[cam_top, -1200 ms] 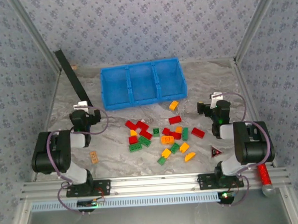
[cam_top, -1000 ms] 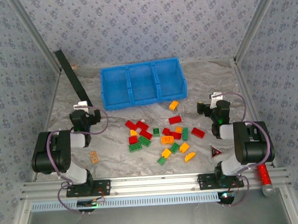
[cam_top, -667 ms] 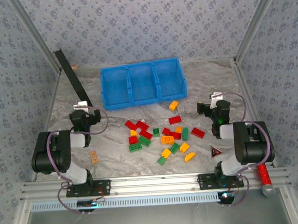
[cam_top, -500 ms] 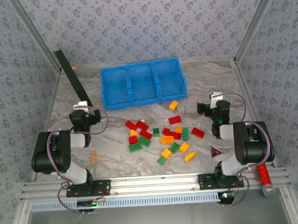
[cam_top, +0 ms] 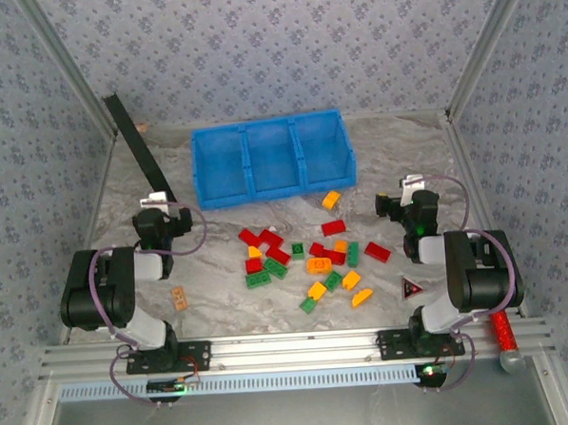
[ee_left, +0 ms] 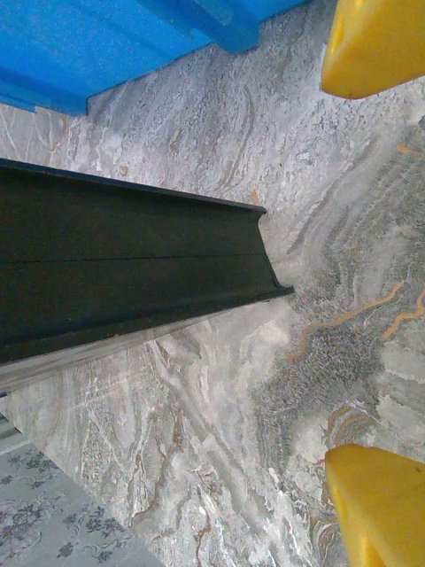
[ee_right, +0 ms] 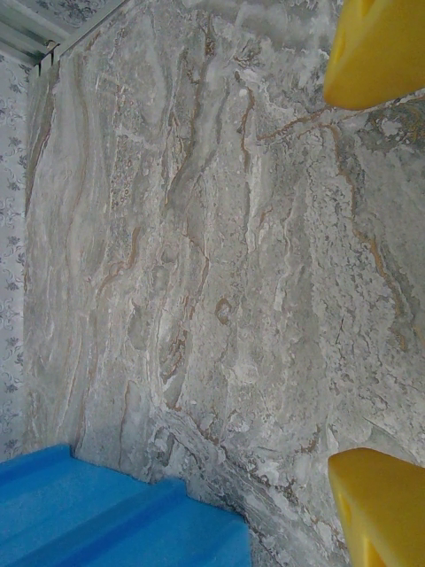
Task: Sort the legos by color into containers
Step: Pick up the lego from the middle-right of the table.
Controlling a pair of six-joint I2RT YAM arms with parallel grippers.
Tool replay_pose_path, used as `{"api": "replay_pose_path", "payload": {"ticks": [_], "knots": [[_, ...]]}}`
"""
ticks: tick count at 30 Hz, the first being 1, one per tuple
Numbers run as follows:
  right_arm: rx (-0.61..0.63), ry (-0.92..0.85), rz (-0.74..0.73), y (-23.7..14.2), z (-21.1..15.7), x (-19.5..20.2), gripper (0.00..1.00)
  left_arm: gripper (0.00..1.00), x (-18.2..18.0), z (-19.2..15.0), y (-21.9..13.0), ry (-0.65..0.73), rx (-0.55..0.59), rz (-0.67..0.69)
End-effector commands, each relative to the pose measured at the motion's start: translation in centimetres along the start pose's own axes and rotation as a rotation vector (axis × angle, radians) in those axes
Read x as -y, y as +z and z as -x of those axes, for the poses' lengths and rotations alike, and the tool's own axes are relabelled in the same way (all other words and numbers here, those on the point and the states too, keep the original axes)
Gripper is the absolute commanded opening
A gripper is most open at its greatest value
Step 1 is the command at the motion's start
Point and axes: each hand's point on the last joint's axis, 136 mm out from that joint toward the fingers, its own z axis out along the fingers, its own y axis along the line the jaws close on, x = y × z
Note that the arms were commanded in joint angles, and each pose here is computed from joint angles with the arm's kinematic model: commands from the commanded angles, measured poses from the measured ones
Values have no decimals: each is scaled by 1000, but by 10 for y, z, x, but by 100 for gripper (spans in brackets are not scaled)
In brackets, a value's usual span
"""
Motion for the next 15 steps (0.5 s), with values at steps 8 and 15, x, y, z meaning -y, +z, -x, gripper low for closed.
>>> {"api": "replay_pose_path", "payload": {"ticks": [8,15], "knots": [[-15,11,-15,1,6,2,100,100,1,17,1,-20,46,-12],[-223,163,-108,-27,57,14,100,100,-18,69,-18,-65,-86,135]]}}
